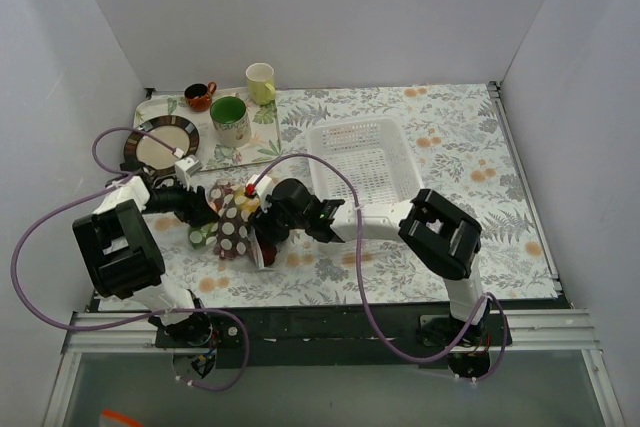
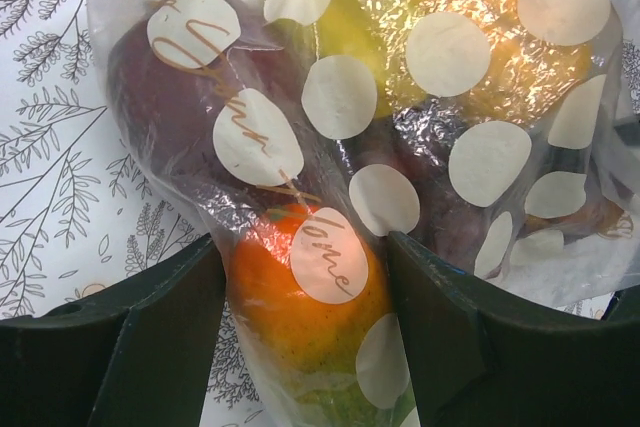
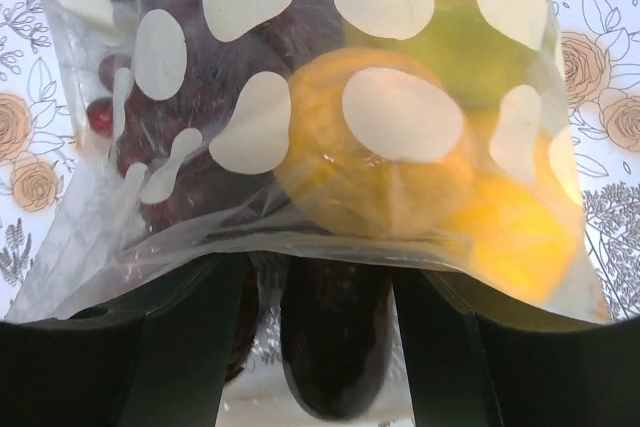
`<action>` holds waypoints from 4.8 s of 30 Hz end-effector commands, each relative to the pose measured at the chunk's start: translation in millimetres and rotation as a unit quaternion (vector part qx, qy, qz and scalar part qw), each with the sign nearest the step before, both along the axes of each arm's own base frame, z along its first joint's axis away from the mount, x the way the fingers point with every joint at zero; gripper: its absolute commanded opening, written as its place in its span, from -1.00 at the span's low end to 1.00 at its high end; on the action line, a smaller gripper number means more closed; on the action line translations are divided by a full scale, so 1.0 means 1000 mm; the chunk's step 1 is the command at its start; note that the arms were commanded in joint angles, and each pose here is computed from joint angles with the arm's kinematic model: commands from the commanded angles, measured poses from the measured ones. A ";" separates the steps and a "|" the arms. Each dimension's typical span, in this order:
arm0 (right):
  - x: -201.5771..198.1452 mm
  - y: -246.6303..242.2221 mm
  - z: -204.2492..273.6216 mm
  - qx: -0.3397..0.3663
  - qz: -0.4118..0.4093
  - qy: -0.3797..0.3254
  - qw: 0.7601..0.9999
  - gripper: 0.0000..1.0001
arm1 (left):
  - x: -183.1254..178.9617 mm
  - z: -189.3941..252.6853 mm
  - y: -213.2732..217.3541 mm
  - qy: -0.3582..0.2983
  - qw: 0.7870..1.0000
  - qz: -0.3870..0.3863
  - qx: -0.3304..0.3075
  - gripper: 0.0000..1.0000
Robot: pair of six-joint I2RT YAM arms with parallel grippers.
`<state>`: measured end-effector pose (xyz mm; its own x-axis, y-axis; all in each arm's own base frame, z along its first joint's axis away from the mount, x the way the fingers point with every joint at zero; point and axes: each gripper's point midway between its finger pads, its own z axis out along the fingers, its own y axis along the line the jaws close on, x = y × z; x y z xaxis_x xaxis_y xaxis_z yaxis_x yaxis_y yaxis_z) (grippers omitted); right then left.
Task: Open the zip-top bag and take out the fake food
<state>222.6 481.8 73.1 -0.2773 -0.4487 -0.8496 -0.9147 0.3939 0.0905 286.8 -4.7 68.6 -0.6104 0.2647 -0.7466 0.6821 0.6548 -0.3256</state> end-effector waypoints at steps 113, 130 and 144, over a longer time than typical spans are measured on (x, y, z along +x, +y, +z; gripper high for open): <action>-0.028 -0.094 0.011 -0.115 -0.071 -0.061 0.989 0.97 | -0.014 -0.002 0.029 0.058 0.998 0.031 0.017 -1.00; -0.029 -0.235 0.027 -0.198 -0.189 -0.080 0.959 0.96 | -0.008 0.000 0.037 0.057 0.998 0.026 0.032 -1.00; -0.008 -0.324 0.056 -0.246 -0.345 -0.062 0.904 0.92 | -0.005 0.010 0.046 0.045 0.998 0.024 0.043 -1.00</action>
<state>211.4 178.8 101.6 -0.5264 -0.6123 -0.5898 -0.5398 0.7767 -0.3246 275.1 33.6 69.9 -0.7224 0.2631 -0.6395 0.5937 0.7101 -0.3785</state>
